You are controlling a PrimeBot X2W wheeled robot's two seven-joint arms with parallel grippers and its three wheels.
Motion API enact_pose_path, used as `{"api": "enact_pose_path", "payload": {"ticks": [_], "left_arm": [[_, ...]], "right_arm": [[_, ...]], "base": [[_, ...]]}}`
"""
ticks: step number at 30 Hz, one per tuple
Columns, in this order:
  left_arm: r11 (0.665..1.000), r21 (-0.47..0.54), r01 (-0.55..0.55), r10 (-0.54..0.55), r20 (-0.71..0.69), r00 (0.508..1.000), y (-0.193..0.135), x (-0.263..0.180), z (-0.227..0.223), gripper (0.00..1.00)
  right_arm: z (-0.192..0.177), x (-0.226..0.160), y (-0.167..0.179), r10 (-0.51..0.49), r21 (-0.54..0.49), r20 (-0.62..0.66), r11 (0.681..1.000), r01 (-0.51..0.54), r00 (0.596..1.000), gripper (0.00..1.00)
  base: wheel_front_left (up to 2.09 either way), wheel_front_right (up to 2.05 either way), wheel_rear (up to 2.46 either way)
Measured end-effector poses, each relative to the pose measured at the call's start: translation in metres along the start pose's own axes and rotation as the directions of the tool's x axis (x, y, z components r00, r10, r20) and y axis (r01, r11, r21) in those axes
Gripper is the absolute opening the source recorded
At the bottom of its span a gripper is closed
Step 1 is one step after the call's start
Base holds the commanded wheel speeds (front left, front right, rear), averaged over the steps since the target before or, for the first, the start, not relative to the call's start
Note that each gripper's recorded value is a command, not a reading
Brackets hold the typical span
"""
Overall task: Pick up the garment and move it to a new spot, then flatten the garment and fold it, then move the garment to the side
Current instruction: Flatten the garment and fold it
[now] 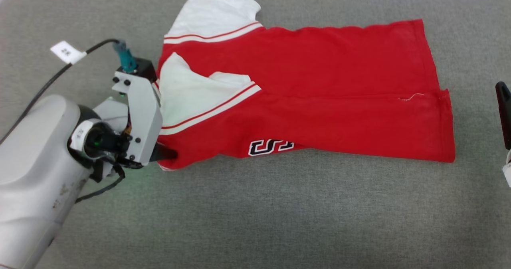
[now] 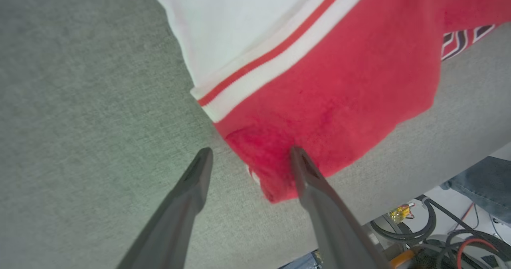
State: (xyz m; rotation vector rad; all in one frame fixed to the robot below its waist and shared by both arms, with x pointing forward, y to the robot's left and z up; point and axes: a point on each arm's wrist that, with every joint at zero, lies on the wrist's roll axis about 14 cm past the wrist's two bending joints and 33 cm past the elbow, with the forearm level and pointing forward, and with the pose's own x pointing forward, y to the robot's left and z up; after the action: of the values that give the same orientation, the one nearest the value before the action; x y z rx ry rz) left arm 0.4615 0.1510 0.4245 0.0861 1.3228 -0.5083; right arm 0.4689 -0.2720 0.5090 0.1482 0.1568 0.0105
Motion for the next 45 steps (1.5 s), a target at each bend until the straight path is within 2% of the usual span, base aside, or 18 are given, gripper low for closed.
{"api": "enact_pose_path", "payload": {"ticks": [5,12,13,14,15,16,17,22,26,29,33,39,40,42,43,45], "left_arm": [[0.998,-0.045,0.035,-0.038,-0.066,0.997,0.000,0.021,-0.012,1.00],[0.997,-0.054,0.055,-0.060,-0.091,0.994,-0.002,0.034,-0.014,1.00],[0.997,-0.058,0.057,-0.062,-0.088,0.994,-0.002,0.034,-0.014,0.88],[0.996,-0.060,0.060,-0.065,-0.085,0.994,-0.002,0.035,-0.014,0.88],[0.996,-0.060,0.063,-0.068,-0.083,0.994,-0.003,0.034,-0.014,0.54],[0.996,-0.058,0.066,-0.071,-0.077,0.995,-0.004,0.034,-0.013,0.34],[0.996,-0.058,0.071,-0.075,-0.072,0.995,-0.004,0.035,-0.013,0.00],[0.993,-0.056,0.101,-0.102,-0.026,0.994,-0.010,0.036,-0.008,0.00],[0.992,-0.043,0.116,-0.117,-0.015,0.993,-0.015,0.035,-0.009,0.00],[0.991,-0.033,0.131,-0.131,0.006,0.991,-0.020,0.035,-0.008,0.00],[0.989,-0.028,0.144,-0.143,0.032,0.989,-0.023,0.035,-0.008,0.00],[0.987,-0.034,0.157,-0.154,0.073,0.985,-0.022,0.037,-0.006,0.00],[0.987,-0.037,0.157,-0.154,0.076,0.985,-0.022,0.037,-0.006,0.00],[0.987,-0.038,0.158,-0.155,0.081,0.985,-0.020,0.038,-0.006,0.00],[0.987,-0.040,0.158,-0.154,0.084,0.984,-0.020,0.038,-0.006,0.00],[0.987,-0.040,0.158,-0.154,0.098,0.983,-0.020,0.037,-0.005,0.00]], "right_arm": [[-0.006,0.003,-0.005,-0.016,0.003,-0.012,1.000,0.016,1.000,1.00],[-0.013,0.004,-0.010,-0.029,0.004,-0.029,1.000,0.029,0.999,1.00],[-0.013,0.004,-0.010,-0.029,0.003,-0.030,1.000,0.029,0.999,1.00],[-0.014,0.004,-0.010,-0.027,0.002,-0.035,1.000,0.027,0.999,1.00],[-0.015,0.004,-0.009,-0.023,-0.002,-0.045,1.000,0.023,0.999,1.00],[-0.017,0.004,-0.008,-0.019,-0.008,-0.061,1.000,0.018,0.998,1.00],[-0.021,0.004,-0.007,-0.010,-0.018,-0.089,1.000,0.009,0.996,1.00],[-0.050,0.001,0.004,0.041,-0.105,-0.311,0.991,-0.077,0.950,1.00],[-0.074,-0.005,0.011,0.063,-0.135,-0.505,0.979,-0.151,0.861,1.00],[-0.084,-0.009,0.008,0.045,-0.167,-0.616,0.968,-0.186,0.786,1.00],[-0.104,-0.017,0.010,0.040,-0.148,-0.730,0.965,-0.215,0.682,1.00],[-0.115,-0.011,0.010,0.046,-0.119,-0.769,0.970,-0.213,0.638,1.00],[-0.117,-0.010,0.010,0.046,-0.119,-0.771,0.969,-0.215,0.635,0.80],[-0.118,-0.008,0.011,0.049,-0.119,-0.773,0.968,-0.221,0.633,0.08],[-0.118,-0.008,0.012,0.051,-0.119,-0.772,0.967,-0.224,0.633,0.00],[-0.117,-0.008,0.014,0.058,-0.114,-0.769,0.967,-0.227,0.637,0.00]], "base": [[0.00,0.00,0.00],[0.00,0.00,0.00],[0.00,0.00,0.00],[0.00,0.00,0.00],[0.00,0.00,0.00],[0.00,0.00,0.00],[0.00,0.00,0.00],[0.00,0.00,0.00],[0.00,0.00,0.00],[0.00,0.00,0.00],[0.00,0.00,0.00],[0.00,0.00,0.00],[0.00,0.00,0.00],[0.00,0.00,0.00],[0.00,0.00,0.00],[0.00,0.00,0.00]]}}
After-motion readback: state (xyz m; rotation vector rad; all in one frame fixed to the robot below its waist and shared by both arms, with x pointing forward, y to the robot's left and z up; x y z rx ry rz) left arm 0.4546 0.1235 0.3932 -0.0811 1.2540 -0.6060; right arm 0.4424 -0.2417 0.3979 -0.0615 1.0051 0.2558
